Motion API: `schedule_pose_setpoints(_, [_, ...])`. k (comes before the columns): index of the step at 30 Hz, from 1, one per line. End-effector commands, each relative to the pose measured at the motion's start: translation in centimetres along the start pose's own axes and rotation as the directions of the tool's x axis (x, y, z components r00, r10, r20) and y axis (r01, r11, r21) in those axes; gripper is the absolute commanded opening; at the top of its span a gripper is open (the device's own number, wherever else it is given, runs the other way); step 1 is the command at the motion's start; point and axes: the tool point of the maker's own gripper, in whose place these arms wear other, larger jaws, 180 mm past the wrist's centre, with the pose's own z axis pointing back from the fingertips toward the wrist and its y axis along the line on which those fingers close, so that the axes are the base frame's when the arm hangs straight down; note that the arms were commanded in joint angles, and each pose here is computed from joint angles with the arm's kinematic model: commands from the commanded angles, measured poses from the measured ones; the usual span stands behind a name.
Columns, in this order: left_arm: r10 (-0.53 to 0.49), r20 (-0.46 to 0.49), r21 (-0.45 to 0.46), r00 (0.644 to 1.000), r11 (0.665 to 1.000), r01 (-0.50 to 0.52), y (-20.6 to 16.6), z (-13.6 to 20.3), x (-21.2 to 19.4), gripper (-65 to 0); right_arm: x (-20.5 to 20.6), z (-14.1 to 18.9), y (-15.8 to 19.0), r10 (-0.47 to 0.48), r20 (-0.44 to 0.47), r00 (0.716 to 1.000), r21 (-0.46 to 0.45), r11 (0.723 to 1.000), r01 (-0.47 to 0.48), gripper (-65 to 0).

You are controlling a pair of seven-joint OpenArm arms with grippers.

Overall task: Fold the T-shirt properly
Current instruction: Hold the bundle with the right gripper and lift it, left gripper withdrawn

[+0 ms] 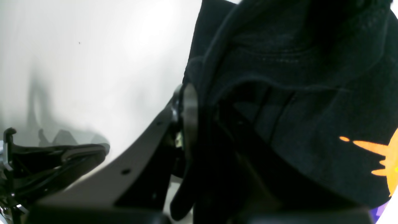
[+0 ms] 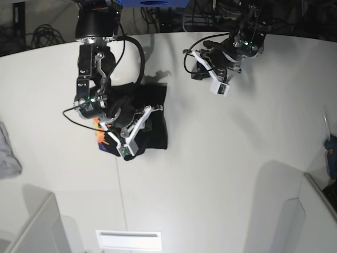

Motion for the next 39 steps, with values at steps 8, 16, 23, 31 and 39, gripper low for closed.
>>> schedule_pose_setpoints(8, [-0.024,0.033,-0.014,0.999,1.0,0.024,-0.9,2.8,0.0,-65.0,1.9,0.4,0.4,0.012,0.061,0.998,0.012,1.0,-0.013,-38.9])
schedule_pose_setpoints(16, [0.014,0.024,0.078,1.0,0.997,-0.016,2.3,4.6,-1.1,-65.0,1.9,0.4,0.5,0.01,0.06,0.998,0.015,1.0,-0.011,-37.2])
schedule_pose_setpoints(23, [0.02,0.034,0.098,0.999,0.995,-0.023,3.1,4.9,-0.8,-65.0,2.0,-0.8,0.2,0.001,0.032,0.999,0.025,1.0,-0.002,-37.2])
schedule_pose_setpoints(31, [0.018,0.038,0.099,0.999,0.995,-0.022,3.2,4.9,-0.7,-65.0,2.1,-1.8,3.5,0.08,0.036,0.996,0.085,0.993,-0.083,-37.2])
schedule_pose_setpoints(39, [0.015,0.041,0.1,0.999,0.995,-0.019,3.2,4.9,-0.5,-65.0,3.2,-1.6,7.8,0.166,0.059,0.984,0.13,0.976,-0.172,-37.2])
